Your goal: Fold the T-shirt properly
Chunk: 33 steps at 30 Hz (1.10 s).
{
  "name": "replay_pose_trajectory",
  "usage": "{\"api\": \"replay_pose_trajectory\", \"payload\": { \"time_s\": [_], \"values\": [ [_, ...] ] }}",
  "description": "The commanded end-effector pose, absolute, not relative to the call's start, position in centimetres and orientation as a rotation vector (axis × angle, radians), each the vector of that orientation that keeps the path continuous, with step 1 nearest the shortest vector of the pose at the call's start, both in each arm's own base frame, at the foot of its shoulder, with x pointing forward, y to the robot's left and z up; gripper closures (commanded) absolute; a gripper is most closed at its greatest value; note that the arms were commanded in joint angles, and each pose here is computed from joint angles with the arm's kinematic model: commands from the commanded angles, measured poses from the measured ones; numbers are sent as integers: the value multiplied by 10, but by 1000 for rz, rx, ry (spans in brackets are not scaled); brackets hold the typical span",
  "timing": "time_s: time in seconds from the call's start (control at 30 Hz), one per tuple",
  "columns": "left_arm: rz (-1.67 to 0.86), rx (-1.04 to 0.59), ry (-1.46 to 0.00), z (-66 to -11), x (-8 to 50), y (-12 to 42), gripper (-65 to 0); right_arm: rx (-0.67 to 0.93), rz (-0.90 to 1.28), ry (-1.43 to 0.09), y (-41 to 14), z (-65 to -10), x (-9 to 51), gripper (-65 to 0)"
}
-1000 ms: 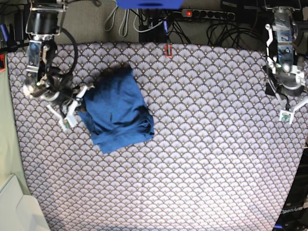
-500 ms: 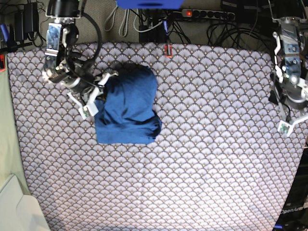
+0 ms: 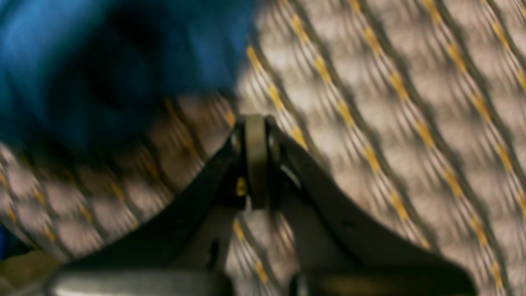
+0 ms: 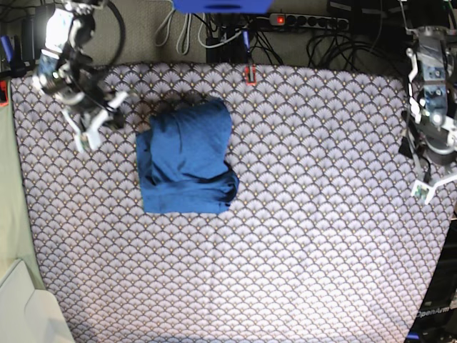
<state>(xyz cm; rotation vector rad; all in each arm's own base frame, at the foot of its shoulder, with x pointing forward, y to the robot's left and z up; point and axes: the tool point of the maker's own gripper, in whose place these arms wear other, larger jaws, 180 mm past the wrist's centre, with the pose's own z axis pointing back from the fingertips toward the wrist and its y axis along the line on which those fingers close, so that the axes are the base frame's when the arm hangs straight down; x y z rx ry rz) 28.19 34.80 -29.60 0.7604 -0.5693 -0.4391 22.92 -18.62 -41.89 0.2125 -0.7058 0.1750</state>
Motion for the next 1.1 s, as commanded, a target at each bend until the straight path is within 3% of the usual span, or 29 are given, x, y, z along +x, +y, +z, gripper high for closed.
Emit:
{"api": "replay_pose_trajectory", "payload": {
  "time_s": [0.0, 0.27, 0.5, 0.73, 0.97, 1.07],
  "values": [
    [-437, 782, -569, -292, 279, 351, -471, 202, 186, -763, -190, -403, 233, 0],
    [-442, 658, -440, -348, 220, 324, 0, 48, 120, -724, -233, -382, 167, 0],
    [-242, 455, -339, -401, 149, 290, -2, -35, -31, -583, -272, -399, 92, 0],
    [-78, 103, -211, -478, 68, 224, -2, 57, -169, -405, -276, -463, 30, 0],
    [92, -87, -118, -579, -12, 182, -1, 229, -143, -268, -227, -553, -7, 0],
    [162, -132, -142, -606, -27, 167, -1, 298, -205, -247, -200, -590, -14, 0]
  ]
}}
